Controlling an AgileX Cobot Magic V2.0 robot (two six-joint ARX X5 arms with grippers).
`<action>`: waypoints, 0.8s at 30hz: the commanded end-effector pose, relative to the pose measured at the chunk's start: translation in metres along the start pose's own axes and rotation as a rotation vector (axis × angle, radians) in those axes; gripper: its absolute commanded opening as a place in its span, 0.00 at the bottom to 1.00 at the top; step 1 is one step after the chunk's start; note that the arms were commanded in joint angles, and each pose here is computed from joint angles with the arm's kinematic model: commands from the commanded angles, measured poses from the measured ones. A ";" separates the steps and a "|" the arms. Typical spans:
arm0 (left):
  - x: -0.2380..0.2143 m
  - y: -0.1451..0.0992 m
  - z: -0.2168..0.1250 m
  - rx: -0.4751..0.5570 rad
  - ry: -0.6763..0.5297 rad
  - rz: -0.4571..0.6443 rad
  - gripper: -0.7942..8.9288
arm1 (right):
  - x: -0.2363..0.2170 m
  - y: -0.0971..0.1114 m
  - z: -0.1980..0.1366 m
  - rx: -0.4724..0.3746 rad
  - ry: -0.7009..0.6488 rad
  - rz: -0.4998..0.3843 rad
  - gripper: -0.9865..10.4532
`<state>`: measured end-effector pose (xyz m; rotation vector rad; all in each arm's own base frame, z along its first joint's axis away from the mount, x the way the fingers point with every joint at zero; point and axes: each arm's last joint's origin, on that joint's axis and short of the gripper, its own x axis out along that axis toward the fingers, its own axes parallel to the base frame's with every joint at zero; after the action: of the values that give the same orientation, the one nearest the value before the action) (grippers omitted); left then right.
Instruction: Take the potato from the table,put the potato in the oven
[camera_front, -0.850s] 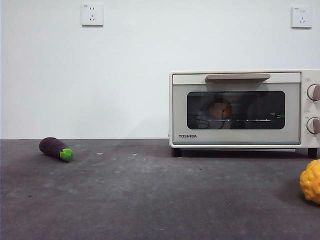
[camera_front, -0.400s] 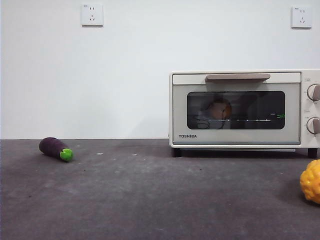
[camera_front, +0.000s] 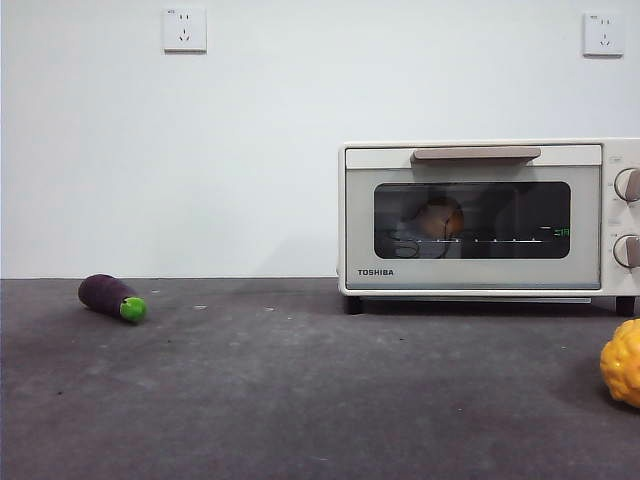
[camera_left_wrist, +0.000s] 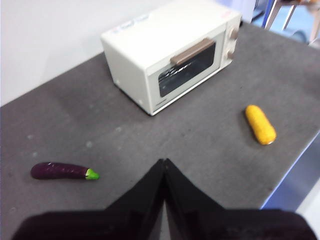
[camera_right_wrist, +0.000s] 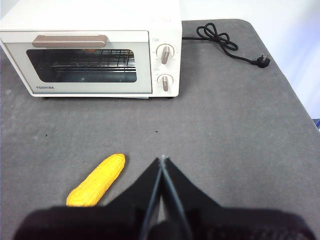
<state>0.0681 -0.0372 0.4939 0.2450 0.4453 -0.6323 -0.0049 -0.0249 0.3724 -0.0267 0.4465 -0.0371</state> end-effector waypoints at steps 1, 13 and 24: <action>0.003 0.003 0.002 0.046 -0.015 0.029 0.08 | -0.001 -0.002 -0.002 -0.001 0.011 -0.004 0.09; -0.029 0.012 0.020 0.063 -0.378 0.234 0.08 | -0.001 -0.002 -0.002 -0.001 0.011 -0.004 0.09; 0.020 0.026 -0.037 0.071 -0.568 0.399 0.08 | -0.001 -0.002 -0.002 -0.001 0.011 -0.004 0.09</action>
<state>0.0796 -0.0147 0.4679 0.2273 -0.1617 -0.3190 -0.0049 -0.0249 0.3724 -0.0267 0.4465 -0.0371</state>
